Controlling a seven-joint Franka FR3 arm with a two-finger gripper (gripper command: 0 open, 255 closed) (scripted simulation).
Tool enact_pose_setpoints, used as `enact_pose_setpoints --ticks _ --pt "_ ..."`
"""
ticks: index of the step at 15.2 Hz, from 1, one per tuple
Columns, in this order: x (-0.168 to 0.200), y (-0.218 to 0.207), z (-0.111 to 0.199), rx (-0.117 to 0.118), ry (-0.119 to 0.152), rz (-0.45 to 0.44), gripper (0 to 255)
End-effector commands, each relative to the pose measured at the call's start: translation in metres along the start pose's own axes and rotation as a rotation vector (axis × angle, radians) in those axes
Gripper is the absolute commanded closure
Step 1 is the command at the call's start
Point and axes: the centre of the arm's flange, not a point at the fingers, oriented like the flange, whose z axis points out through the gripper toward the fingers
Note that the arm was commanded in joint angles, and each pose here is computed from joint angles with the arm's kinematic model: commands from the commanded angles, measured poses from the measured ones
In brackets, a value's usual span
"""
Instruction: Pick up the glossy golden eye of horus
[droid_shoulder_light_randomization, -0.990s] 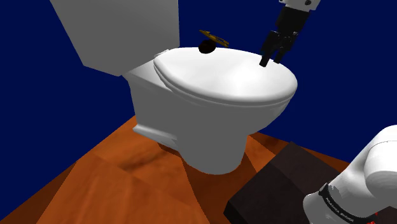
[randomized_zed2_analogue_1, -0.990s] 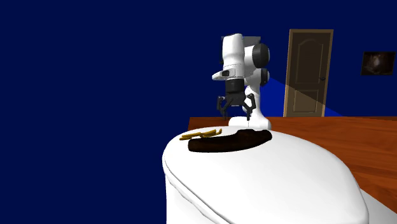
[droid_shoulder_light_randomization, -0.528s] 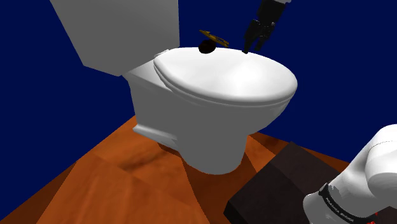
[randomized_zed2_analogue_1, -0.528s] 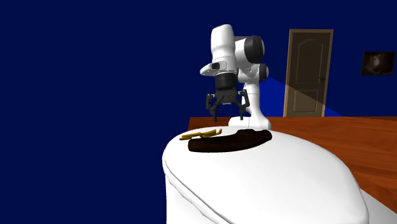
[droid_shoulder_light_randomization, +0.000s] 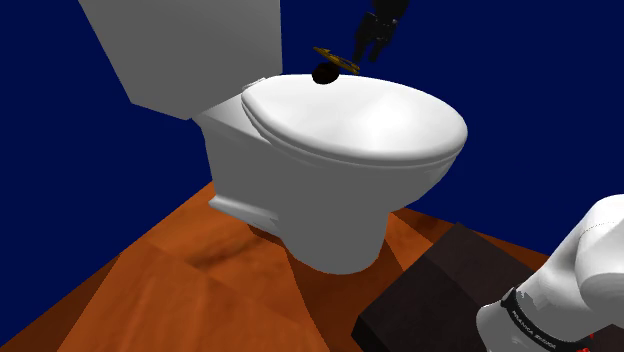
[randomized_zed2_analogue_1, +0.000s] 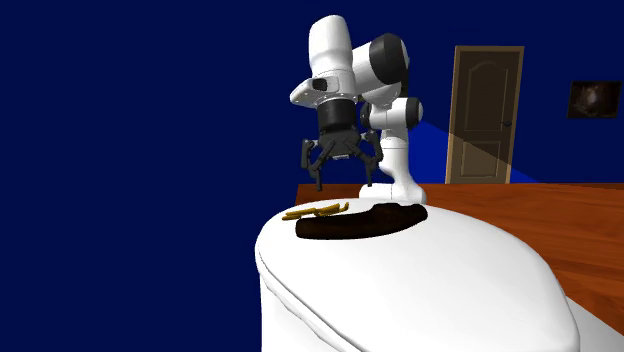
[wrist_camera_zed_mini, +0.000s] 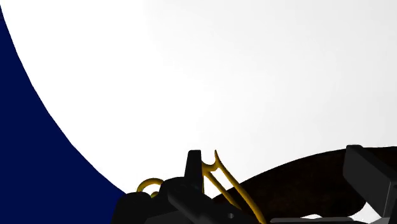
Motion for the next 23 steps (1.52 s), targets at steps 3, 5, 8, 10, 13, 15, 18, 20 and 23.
enact_pose_setpoints --ticks 3,5,8,10,13,15,18,20,23 --pt "0.046 0.012 -0.002 0.023 0.036 -0.063 0" --pt "0.070 0.017 -0.003 0.035 0.053 -0.093 0" --pt "0.085 0.020 0.001 0.043 0.065 -0.114 0" --pt "0.083 0.021 0.011 0.043 0.065 -0.114 0" --pt "0.079 0.024 0.026 0.043 0.065 -0.114 0" --pt "0.077 0.025 0.034 0.043 0.065 -0.114 0" --pt "0.076 0.025 0.034 0.043 0.065 -0.114 255" --pt "0.077 0.025 0.035 0.043 0.066 -0.114 255" --pt "0.076 0.025 0.035 0.043 0.066 -0.114 255"
